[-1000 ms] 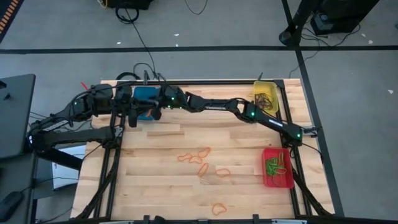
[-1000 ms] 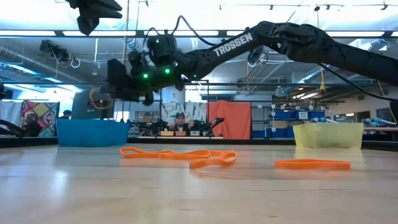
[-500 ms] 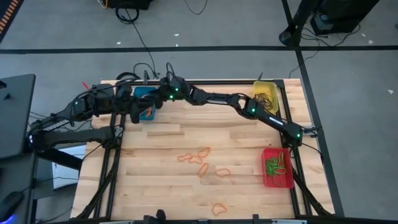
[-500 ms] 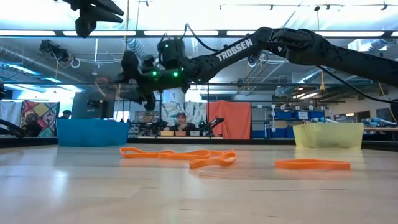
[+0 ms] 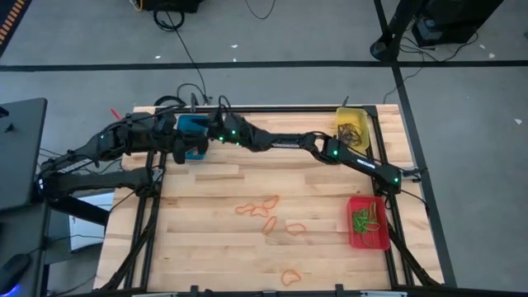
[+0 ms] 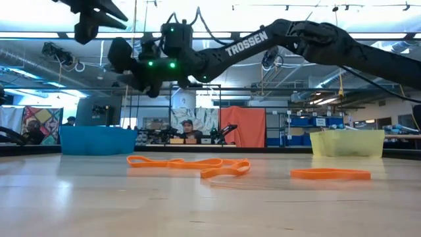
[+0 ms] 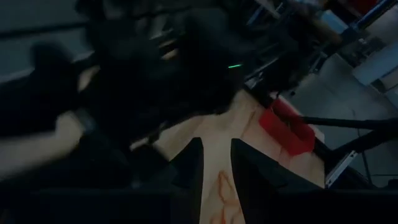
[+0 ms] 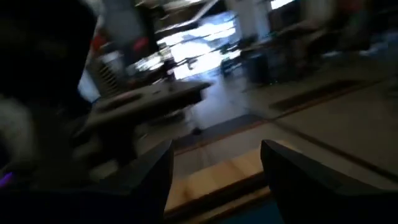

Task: Sort rubber bands into baskets
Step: Put the orange rubber band into the blue bin

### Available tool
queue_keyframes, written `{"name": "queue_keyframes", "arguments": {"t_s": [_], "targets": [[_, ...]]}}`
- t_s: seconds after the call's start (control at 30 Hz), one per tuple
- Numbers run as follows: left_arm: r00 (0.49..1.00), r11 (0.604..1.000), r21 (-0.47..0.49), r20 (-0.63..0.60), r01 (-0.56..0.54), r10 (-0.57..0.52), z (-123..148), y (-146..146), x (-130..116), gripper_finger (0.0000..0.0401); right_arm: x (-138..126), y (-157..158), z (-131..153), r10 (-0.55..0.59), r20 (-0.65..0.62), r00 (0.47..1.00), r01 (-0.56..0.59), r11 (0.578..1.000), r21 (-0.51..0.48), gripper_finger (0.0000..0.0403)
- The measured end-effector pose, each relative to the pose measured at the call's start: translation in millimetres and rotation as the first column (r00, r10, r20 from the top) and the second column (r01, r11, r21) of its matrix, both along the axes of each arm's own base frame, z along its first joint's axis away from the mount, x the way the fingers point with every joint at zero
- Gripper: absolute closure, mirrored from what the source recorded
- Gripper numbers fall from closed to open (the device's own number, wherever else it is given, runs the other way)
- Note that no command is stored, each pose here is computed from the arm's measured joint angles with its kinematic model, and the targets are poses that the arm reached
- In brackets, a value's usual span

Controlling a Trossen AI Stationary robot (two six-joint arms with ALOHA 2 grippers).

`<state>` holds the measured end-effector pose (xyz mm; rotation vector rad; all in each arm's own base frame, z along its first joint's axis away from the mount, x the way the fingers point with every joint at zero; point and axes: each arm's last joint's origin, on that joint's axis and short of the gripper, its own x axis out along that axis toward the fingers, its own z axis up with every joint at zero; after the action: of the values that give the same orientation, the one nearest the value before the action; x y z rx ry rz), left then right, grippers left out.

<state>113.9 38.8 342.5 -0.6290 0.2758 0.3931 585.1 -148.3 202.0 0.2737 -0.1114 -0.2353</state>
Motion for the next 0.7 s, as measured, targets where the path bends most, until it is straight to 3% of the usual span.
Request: {"name": "queue_keyframes", "arguments": {"t_s": [0.1,0.2,0.27,0.33,0.4,0.47,0.53,0.63,0.7], "targets": [[0.999,0.999,-0.034,-0.052,-0.007,0.005,-5.3,-0.8,-2.1,0.0316,2.1,8.4,-1.2,-0.065,0.001,0.998,0.065,0.996,0.063,0.0155],[0.994,0.999,-0.05,-0.108,-0.009,0.003,-10.4,-1.6,-4.6,0.0316,3.2,12.4,-7.6,0.046,-0.047,0.998,-0.038,0.987,0.155,0.0161],[0.99,0.999,-0.045,-0.141,-0.002,-0.005,-13.0,-2.1,-6.0,0.0319,2.9,18.5,-10.9,0.13,-0.102,0.986,-0.094,0.95,0.297,0.0166],[0.985,0.999,-0.03,-0.171,0.012,-0.017,-15.0,-2.5,-7.1,0.0324,2.4,28.0,-17.5,0.222,-0.163,0.961,-0.129,0.886,0.445,0.0175],[0.979,1.0,-0.013,-0.201,0.029,-0.031,-16.9,-2.9,-8.2,0.0329,1.4,39.2,-27.4,0.33,-0.237,0.914,-0.165,0.835,0.525,0.0187],[0.975,0.999,0.014,-0.219,0.048,-0.044,-17.6,-3.0,-8.6,0.0331,0.1,53.7,-36.8,0.394,-0.324,0.86,-0.181,0.83,0.528,0.0202],[0.971,0.997,0.042,-0.233,0.069,-0.057,-18.0,-2.7,-7.7,0.0332,-1.0,70.6,-39.6,0.379,-0.412,0.829,-0.163,0.867,0.471,0.0222],[0.966,0.995,0.052,-0.25,0.081,-0.065,-19.2,-2.0,-5.6,0.0332,-5.8,94.7,-29.9,0.214,-0.544,0.812,-0.039,0.948,0.315,0.0258],[0.964,0.996,0.037,-0.259,0.08,-0.068,-20.4,-2.0,-5.1,0.0332,-10.3,103.7,-15.2,0.083,-0.573,0.815,0.069,0.968,0.239,0.0281]]}}
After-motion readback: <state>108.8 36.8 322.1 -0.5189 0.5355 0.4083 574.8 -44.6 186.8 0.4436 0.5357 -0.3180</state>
